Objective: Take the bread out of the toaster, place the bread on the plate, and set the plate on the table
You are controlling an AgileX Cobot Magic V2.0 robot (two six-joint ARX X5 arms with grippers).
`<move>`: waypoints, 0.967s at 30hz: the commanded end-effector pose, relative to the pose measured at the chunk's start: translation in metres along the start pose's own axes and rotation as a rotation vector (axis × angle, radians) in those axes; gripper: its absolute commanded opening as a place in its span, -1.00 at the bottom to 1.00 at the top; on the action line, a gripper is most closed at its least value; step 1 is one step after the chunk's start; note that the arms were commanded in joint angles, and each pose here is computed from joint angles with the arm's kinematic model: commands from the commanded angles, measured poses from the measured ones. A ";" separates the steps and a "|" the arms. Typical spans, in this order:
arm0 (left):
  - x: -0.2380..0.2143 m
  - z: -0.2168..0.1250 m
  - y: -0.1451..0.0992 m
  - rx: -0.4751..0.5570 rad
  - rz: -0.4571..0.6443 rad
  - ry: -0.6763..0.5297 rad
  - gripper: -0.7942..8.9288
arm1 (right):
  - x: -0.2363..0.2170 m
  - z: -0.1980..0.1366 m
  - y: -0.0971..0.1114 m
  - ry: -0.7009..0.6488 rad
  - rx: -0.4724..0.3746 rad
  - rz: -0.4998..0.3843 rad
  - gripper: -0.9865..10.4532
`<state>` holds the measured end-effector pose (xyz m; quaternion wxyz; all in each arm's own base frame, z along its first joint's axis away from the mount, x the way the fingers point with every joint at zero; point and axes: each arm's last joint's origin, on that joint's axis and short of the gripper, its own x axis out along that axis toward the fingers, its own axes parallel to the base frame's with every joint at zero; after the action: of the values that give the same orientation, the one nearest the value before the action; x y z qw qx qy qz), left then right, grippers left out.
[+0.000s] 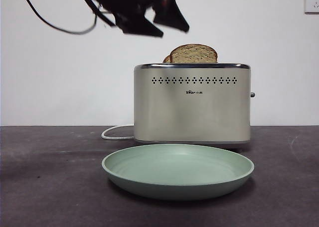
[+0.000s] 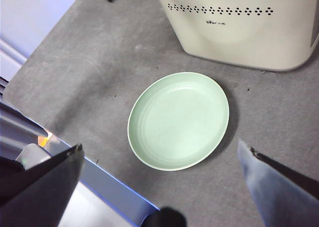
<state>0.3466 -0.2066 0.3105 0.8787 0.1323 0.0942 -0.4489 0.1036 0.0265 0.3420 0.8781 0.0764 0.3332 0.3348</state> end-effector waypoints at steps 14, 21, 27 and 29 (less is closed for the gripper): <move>0.042 -0.030 -0.008 0.020 -0.018 0.023 -0.24 | 0.000 0.001 0.001 -0.006 -0.010 0.002 0.25; 0.043 -0.029 -0.012 0.011 -0.025 0.011 -0.71 | 0.000 0.001 0.001 -0.005 -0.010 0.002 0.25; 0.043 -0.024 -0.011 0.023 -0.013 -0.027 -0.85 | 0.000 0.001 0.000 -0.005 -0.009 -0.002 0.25; 0.043 -0.022 -0.011 0.006 -0.010 -0.041 -0.85 | 0.000 0.001 0.000 -0.005 -0.009 -0.002 0.25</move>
<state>0.3632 -0.2320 0.2753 0.8820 0.1382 0.0831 -0.4428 0.1038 0.0265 0.3421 0.8784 0.0762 0.3329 0.3344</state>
